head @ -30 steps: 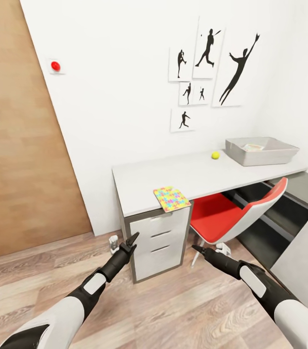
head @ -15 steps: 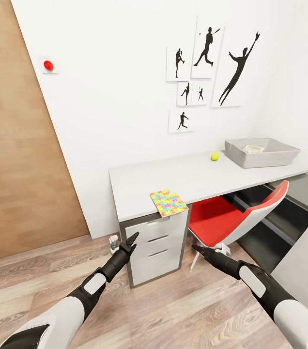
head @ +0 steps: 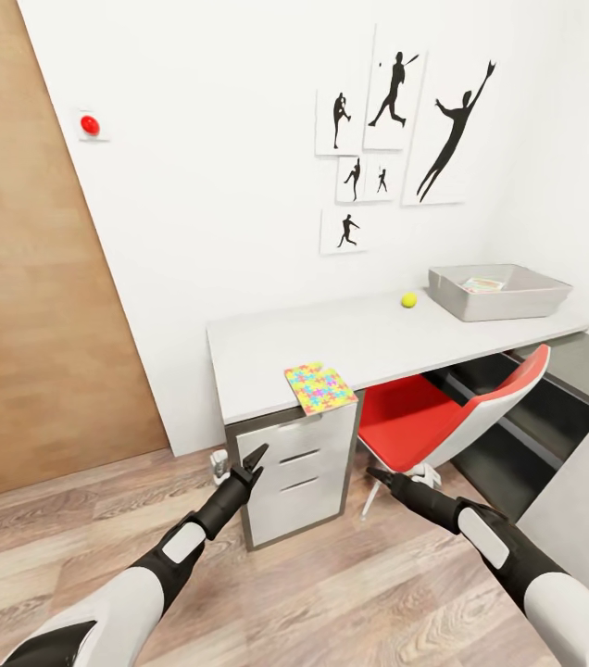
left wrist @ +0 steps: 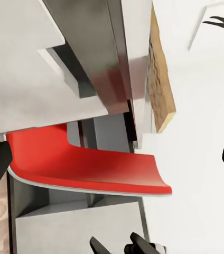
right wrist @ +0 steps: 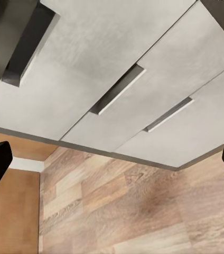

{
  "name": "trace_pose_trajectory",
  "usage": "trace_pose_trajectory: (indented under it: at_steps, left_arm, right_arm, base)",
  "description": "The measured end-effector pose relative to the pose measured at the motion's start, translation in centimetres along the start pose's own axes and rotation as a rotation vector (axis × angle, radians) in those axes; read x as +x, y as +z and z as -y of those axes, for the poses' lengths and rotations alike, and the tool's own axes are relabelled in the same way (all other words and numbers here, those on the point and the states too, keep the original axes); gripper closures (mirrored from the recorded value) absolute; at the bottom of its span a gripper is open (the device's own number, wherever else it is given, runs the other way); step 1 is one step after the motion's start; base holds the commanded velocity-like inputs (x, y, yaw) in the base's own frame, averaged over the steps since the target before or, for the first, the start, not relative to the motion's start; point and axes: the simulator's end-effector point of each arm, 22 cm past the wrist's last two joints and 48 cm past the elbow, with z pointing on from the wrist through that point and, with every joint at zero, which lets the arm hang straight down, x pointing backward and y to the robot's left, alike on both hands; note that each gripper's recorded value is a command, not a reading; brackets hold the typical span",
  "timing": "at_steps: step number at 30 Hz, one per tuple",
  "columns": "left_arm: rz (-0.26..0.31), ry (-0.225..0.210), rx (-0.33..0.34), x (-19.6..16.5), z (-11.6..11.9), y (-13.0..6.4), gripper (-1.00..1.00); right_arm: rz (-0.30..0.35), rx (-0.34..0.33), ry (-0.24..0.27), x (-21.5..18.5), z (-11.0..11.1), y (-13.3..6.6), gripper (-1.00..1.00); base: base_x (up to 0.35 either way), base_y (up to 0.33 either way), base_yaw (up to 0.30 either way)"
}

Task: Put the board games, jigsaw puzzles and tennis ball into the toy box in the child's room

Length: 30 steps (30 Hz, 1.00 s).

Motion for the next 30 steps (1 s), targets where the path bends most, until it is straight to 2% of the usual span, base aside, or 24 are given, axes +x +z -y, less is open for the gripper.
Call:
trace_pose_trajectory:
  at_steps: [9, 14, 17, 21, 22, 24, 28, 30]
  left_arm:
    - [-0.004, -0.004, 0.004, 0.4, 0.2, 0.2, -1.0]
    - [-0.005, -0.006, 0.005, 0.6, 0.2, 0.3, -1.0]
    - [-0.006, -0.006, 0.005, 0.6, 0.3, 0.3, -1.0]
    - [-0.006, -0.005, 0.005, 0.6, 0.3, 0.3, -1.0]
    - [-0.006, -0.005, 0.005, 0.6, 0.3, 0.3, -1.0]
    - [-0.006, -0.005, 0.005, 0.6, 0.2, 0.3, -1.0]
    - [-0.006, -0.004, 0.004, 0.6, 0.2, 0.3, -1.0]
    - [-0.006, -0.005, 0.004, 0.6, 0.2, 0.3, -1.0]
  right_arm:
    - [0.0, -0.002, -0.001, -0.1, 0.0, -0.1, -1.0]
    - [-0.001, -0.006, -0.004, -0.3, -0.1, -0.2, -1.0]
    - [-0.014, -0.051, -0.003, -0.2, -1.3, -0.2, -1.0]
    - [-0.094, -0.242, 0.017, 0.3, -6.6, -0.9, -1.0]
    - [-0.106, -0.267, 0.018, 0.3, -7.4, -1.1, -1.0]
    - [-0.143, -0.347, 0.011, 0.1, -10.3, -1.7, -1.0]
    - [-0.224, -0.479, -0.022, 1.6, -15.9, -3.5, -1.0]
    - [-0.254, -0.504, -0.032, 2.4, -17.0, -4.5, -1.0]
  base:
    - [0.025, -0.193, 0.0]
    - [0.014, -0.06, 0.0]
    - [0.003, -0.012, 0.0]
    - [0.001, -0.003, 0.0]
    - [0.0, -0.001, 0.0]
    - [0.0, 0.0, 0.0]
    - [0.0, 0.0, 0.0]
    - [0.0, 0.0, 0.0]
